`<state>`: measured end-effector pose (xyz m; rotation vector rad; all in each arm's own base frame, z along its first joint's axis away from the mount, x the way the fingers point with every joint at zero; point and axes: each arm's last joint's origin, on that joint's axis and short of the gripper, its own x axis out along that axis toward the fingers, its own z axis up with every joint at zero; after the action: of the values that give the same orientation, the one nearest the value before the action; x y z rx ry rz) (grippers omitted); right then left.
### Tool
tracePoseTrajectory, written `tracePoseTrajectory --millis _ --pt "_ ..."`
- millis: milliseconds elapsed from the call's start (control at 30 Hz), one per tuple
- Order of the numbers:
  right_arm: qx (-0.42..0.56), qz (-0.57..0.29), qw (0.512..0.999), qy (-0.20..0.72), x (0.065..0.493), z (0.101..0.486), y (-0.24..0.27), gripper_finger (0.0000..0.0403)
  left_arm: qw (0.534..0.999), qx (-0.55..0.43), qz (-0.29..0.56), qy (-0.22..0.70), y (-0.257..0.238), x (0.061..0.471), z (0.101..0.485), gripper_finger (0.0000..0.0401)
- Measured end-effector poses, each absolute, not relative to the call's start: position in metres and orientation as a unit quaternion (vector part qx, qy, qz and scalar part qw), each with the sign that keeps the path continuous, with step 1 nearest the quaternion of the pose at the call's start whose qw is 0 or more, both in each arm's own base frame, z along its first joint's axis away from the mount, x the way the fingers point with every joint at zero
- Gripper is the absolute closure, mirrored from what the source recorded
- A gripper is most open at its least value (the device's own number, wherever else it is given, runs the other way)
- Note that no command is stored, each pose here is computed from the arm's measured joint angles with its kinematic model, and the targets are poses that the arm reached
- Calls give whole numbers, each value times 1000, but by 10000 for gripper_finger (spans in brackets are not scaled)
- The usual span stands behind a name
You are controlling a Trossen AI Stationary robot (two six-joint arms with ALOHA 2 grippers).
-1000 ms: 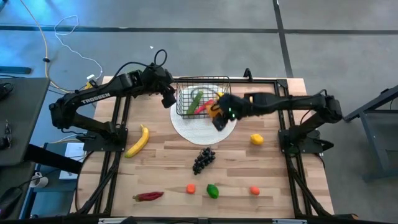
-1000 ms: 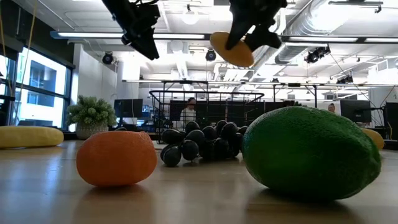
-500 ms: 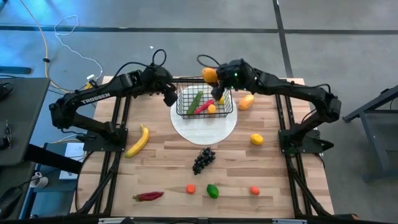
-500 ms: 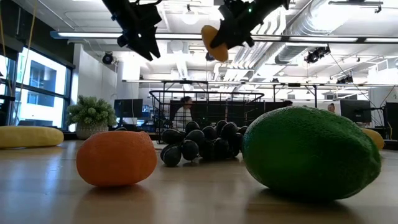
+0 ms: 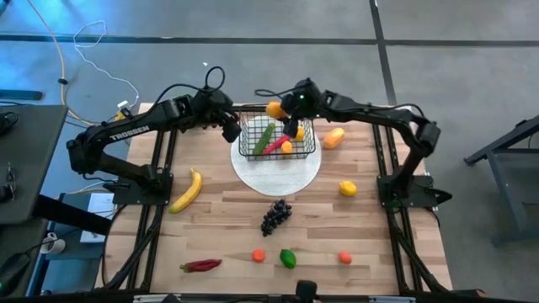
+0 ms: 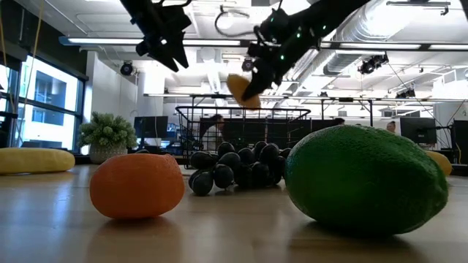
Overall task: Build produce basket
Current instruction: Put the bottom yellow mango into the black wire basket
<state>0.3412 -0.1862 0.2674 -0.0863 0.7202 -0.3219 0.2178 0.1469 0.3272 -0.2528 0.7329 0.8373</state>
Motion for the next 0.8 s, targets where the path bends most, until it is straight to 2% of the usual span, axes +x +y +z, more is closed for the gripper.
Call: tracePoseTrajectory --millis 333,633,800 --pt "5 -128 896 425 348 224 -190 206 840 -124 400 346 147 218 327 176" --pt "27 -145 881 450 350 205 -197 204 845 -137 387 344 145 219 327 176" --pt "14 -165 871 463 349 204 -198 149 847 -140 380 344 145 219 327 176"
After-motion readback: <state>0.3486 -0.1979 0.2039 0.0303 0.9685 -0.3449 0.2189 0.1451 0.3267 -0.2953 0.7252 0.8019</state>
